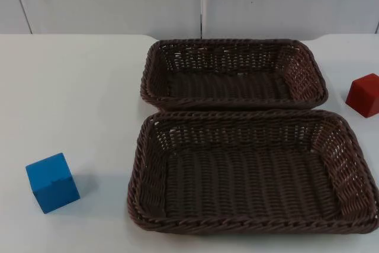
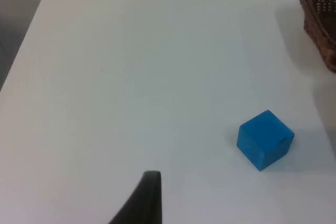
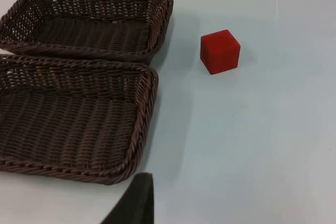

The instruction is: Pick up one cube with the left hand and place it into the upper basket. Pick up one cube with the right hand and place it into the lower basket.

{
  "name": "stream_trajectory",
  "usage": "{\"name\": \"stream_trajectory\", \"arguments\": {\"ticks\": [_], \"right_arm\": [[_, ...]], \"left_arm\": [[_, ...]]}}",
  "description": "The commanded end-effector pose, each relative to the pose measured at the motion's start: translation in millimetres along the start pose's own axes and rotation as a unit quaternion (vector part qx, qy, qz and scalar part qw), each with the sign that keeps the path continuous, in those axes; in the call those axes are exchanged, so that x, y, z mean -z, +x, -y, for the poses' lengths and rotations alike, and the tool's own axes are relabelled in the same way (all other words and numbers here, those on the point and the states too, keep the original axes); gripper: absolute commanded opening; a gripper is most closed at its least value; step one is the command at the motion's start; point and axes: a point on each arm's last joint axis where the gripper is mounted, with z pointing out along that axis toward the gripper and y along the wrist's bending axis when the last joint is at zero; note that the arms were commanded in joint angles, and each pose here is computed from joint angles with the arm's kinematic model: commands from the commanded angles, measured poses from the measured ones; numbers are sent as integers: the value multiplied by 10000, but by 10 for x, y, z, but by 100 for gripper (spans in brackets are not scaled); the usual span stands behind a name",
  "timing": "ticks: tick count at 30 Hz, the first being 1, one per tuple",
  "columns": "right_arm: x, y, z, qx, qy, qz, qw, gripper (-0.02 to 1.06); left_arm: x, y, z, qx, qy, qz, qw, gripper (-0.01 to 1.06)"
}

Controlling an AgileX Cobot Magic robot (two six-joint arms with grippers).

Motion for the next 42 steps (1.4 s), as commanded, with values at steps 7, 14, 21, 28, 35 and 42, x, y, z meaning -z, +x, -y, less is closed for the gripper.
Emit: {"name": "stream_trajectory", "arguments": {"ticks": [7, 14, 21, 28, 35, 42], "right_arm": [[8, -6, -4, -34, 6, 49, 10000, 105], [8, -6, -4, -34, 6, 49, 10000, 105], [8, -6, -4, -34, 6, 49, 10000, 105], [8, -6, -4, -34, 6, 49, 10000, 105], [8, -6, -4, -34, 6, 49, 10000, 105], [8, -6, -4, -34, 6, 49, 10000, 105]], "left_arm": [[46, -69, 18, 82, 90, 329, 9994, 105], [38, -123, 40, 159, 223, 262, 9993, 105], [-26, -203, 46, 204, 271, 207, 9992, 105], [-125, -281, 63, 301, 379, 66, 9988, 105], [-246, -378, 100, 521, 603, -41, 9968, 105], [-466, -481, 114, 551, 693, -402, 9953, 105]]}}
